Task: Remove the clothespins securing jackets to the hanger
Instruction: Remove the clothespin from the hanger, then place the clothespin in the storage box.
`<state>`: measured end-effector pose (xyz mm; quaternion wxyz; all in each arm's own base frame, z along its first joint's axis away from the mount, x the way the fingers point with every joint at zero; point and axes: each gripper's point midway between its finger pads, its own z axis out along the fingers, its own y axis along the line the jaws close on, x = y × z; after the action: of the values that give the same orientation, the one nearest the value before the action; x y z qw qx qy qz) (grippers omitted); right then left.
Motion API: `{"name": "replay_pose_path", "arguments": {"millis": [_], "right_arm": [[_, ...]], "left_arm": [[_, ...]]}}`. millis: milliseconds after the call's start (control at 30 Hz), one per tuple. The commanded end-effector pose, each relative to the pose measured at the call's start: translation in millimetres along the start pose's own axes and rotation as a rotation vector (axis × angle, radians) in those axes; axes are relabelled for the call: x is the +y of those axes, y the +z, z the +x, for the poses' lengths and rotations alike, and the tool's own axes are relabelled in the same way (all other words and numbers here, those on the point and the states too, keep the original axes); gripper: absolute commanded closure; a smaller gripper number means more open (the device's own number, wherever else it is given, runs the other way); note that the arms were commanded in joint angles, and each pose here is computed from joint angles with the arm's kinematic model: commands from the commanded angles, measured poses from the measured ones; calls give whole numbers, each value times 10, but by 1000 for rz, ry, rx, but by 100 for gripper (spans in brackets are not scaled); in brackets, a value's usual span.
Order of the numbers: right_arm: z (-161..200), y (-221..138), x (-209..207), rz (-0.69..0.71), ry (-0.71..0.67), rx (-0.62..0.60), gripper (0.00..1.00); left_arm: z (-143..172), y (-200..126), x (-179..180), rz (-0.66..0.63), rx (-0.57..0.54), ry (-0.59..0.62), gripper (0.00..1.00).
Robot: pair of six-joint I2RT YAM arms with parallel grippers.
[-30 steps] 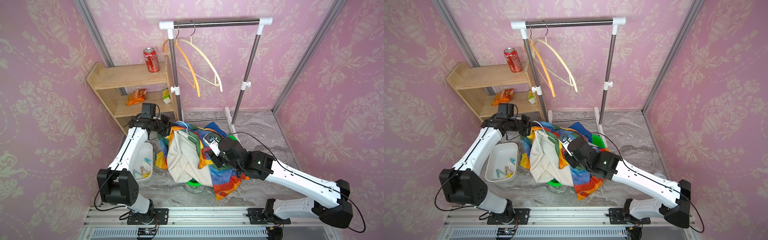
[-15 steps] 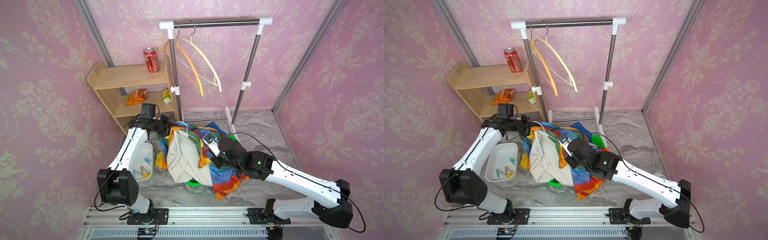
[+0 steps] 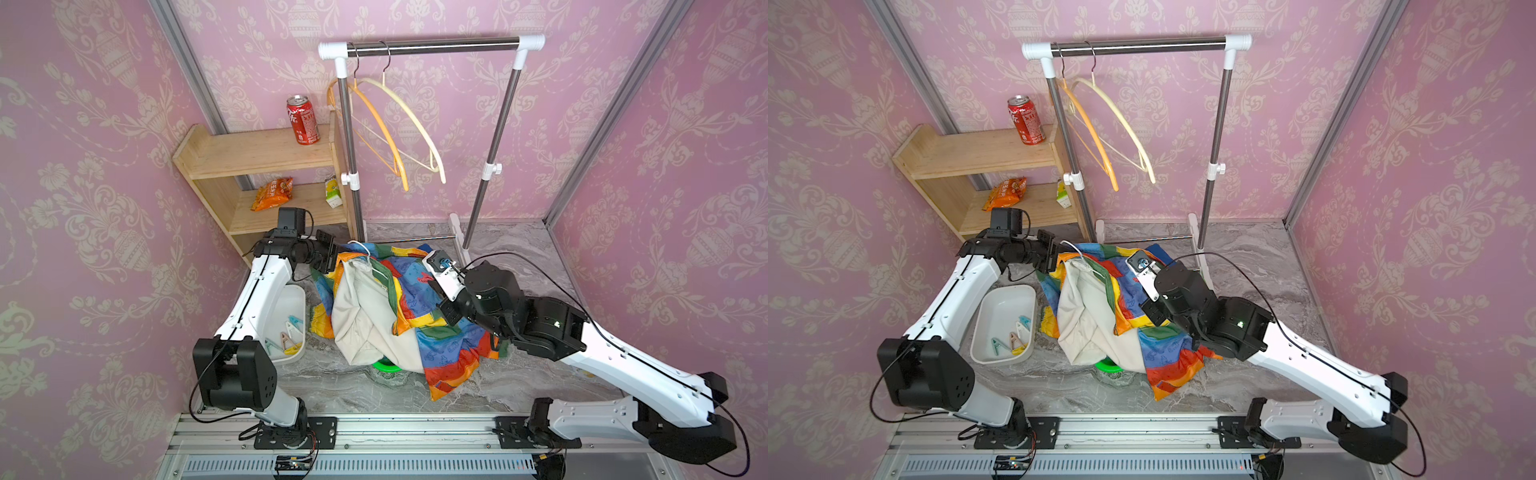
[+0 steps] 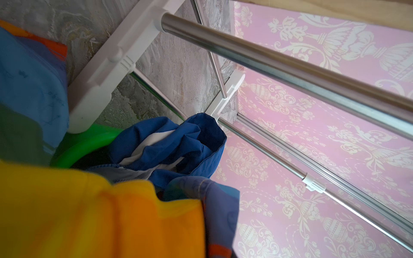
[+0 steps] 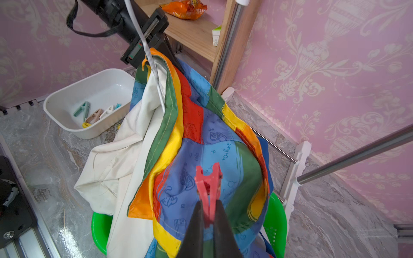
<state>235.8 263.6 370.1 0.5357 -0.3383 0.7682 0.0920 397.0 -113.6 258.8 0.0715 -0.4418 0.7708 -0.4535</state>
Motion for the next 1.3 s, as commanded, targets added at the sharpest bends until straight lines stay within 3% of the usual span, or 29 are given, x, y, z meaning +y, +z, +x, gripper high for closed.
{"name": "replay_pose_path", "arguments": {"millis": [0, 133, 333, 667, 967, 1267], "right_arm": [[-128, -232, -70, -23, 1, -27, 100], [-247, -196, 279, -185, 26, -50, 100], [-303, 282, 1142, -474, 55, -56, 100], [-371, 1031, 2041, -704, 52, -51, 100], [-315, 1777, 2917, -831, 66, -15, 100], [-103, 2389, 3294, -809, 93, 43, 100]], "left_arm": [[-132, -14, 15, 1, -30, 8, 100], [-242, 17, -117, 31, -31, -4, 100], [-430, 37, -474, 137, 9, -28, 100], [-620, -34, -770, 174, 56, 45, 100], [-487, -99, -722, 148, 103, 92, 100], [-406, -180, -806, 179, 116, 113, 100]]}}
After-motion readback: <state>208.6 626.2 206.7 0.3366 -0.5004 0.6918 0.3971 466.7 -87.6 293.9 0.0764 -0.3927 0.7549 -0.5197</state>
